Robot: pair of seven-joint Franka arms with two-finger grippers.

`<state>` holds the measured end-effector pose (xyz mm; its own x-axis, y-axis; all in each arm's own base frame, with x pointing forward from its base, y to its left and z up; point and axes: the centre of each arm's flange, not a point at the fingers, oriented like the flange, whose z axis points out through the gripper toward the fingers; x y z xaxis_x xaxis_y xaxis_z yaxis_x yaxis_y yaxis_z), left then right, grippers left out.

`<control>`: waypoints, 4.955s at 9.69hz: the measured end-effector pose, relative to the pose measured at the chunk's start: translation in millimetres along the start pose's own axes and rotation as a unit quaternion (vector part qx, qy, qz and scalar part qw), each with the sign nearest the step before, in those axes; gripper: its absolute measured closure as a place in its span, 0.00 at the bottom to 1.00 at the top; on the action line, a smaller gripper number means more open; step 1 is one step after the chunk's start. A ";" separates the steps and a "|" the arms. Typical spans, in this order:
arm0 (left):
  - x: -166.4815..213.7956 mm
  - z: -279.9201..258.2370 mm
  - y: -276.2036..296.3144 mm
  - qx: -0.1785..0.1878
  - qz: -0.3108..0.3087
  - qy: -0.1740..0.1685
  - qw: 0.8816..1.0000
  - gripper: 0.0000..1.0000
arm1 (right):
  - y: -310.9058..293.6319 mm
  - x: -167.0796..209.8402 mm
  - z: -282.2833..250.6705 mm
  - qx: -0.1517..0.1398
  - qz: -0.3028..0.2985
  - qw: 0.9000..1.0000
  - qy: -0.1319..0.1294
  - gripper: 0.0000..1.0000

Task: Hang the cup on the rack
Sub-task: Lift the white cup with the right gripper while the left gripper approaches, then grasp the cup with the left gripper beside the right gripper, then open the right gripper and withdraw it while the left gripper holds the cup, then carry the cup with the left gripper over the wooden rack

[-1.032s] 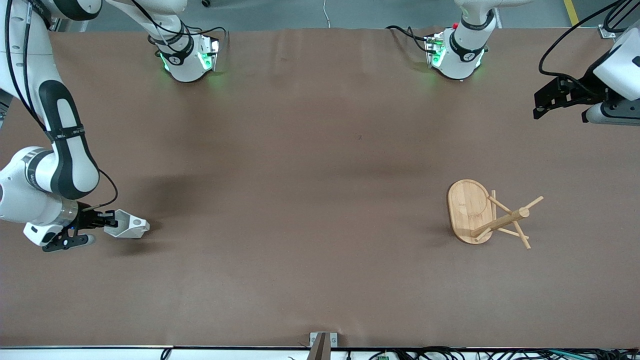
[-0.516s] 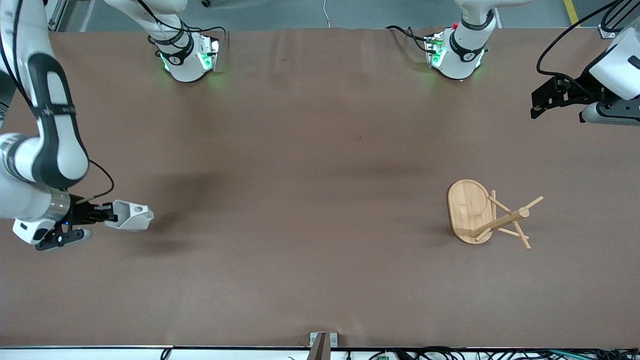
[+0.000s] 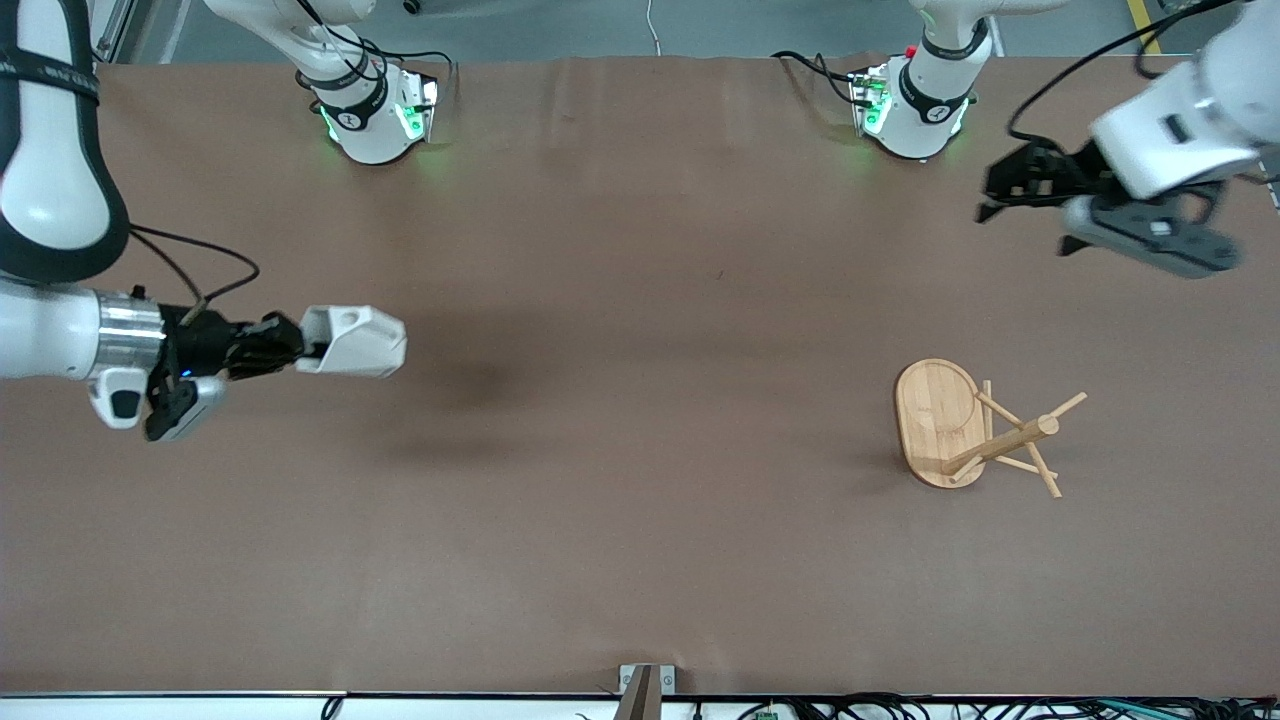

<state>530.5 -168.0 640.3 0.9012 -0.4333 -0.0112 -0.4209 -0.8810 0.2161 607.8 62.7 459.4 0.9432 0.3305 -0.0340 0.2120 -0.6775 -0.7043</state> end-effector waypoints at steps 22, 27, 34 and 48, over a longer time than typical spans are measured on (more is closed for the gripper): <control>32.3 88.9 347.2 0.009 0.334 0.176 0.926 0.06 | -201.8 17.8 133.3 0.262 -0.007 0.961 -0.092 0.96; 38.6 94.4 340.3 0.015 0.332 0.175 0.927 0.26 | -206.2 22.3 122.2 0.257 0.005 0.963 -0.081 0.67; 58.8 122.7 267.2 0.044 0.274 0.111 0.954 0.26 | -163.5 -14.9 -4.2 0.007 -0.002 1.000 -0.010 0.00; 41.1 179.8 7.0 0.105 -0.234 0.026 0.966 0.26 | -115.5 -68.6 -190.5 -0.368 0.054 0.920 0.122 0.00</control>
<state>546.0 -226.1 465.8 0.9996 0.0270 -0.0105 0.0270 -0.9996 -0.0034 567.4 -6.9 678.1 0.9795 0.1380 0.1470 0.1442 -0.9890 -0.0320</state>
